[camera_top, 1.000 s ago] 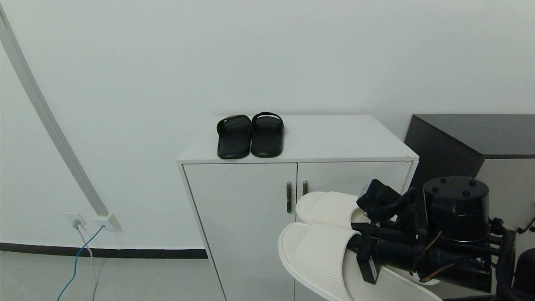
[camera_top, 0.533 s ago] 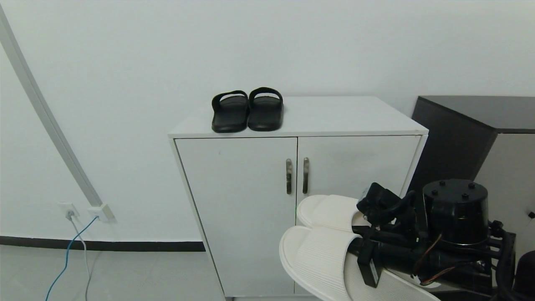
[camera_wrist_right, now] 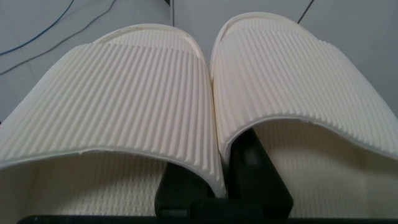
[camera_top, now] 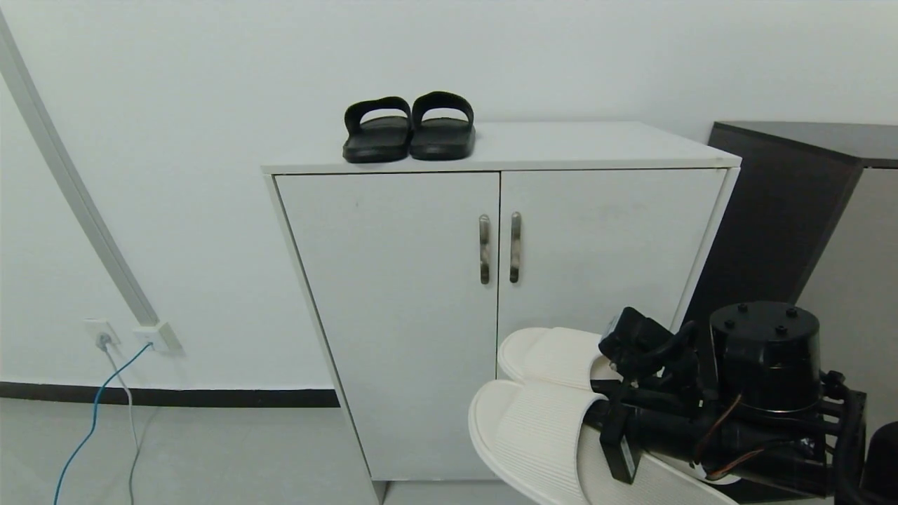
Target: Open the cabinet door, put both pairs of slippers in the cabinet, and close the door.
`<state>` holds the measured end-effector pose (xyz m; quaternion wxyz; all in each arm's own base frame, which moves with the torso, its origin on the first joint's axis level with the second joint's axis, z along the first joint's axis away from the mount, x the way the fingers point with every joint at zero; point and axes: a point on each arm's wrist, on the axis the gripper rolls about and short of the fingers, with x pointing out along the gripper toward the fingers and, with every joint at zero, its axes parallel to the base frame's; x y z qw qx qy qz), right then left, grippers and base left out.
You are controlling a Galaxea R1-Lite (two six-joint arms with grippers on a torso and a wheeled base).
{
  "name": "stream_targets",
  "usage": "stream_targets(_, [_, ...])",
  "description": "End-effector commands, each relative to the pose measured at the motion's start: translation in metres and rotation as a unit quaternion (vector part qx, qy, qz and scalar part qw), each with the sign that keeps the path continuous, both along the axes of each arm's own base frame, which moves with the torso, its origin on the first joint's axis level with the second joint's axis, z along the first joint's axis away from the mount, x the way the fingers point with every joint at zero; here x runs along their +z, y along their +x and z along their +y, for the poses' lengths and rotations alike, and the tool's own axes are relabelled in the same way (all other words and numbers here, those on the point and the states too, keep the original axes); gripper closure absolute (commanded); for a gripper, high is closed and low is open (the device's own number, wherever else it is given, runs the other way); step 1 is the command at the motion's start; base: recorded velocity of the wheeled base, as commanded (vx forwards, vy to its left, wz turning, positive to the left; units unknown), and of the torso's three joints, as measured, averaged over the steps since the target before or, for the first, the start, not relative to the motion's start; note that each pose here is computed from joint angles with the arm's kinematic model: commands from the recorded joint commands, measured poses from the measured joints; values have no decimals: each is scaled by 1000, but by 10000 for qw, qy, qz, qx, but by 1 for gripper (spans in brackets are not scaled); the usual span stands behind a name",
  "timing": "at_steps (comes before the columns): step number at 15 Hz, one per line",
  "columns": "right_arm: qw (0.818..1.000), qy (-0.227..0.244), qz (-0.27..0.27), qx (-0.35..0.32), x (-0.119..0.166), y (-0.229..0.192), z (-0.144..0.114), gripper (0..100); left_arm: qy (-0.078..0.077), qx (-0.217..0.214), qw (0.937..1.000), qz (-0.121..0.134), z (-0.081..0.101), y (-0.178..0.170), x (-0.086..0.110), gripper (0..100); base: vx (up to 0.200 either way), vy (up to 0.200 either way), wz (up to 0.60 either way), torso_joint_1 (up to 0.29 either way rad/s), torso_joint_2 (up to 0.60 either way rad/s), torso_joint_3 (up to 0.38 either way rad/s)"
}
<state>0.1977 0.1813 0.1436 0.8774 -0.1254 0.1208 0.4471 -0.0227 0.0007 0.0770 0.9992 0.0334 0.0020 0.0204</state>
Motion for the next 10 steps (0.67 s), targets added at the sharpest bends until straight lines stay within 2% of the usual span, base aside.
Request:
stream_targets(1, [10000,-18,13,5,-1,1,1,100,3,3,10000,33,0,1,0,0,0,0,0,-32,447,403])
stream_targets(2, [10000,-38,36,5,-3,1,1,100,3,3,10000,33,0,1,0,0,0,0,0,2,315,271])
stream_targets(5, [10000,-59,59,5,-5,2,2,100,3,3,10000,-13,0,0,0,0,0,0,0,0,0,0])
stream_targets(6, [10000,-64,65,5,-5,2,2,100,-4,3,10000,-74,0,-1,6,0,0,0,0,0,0,0])
stream_targets(7, [10000,-64,65,5,-5,2,2,100,-164,-18,9992,-372,0,-6,34,0,0,0,0,0,0,0])
stream_targets(8, [10000,-64,65,5,-5,2,2,100,-400,-54,9980,-495,0,-7,61,0,0,0,0,0,0,0])
stream_targets(10, [9999,-74,76,5,-6,1,1,100,-417,-497,9979,-78,-1,7,72,0,0,0,0,0,0,0])
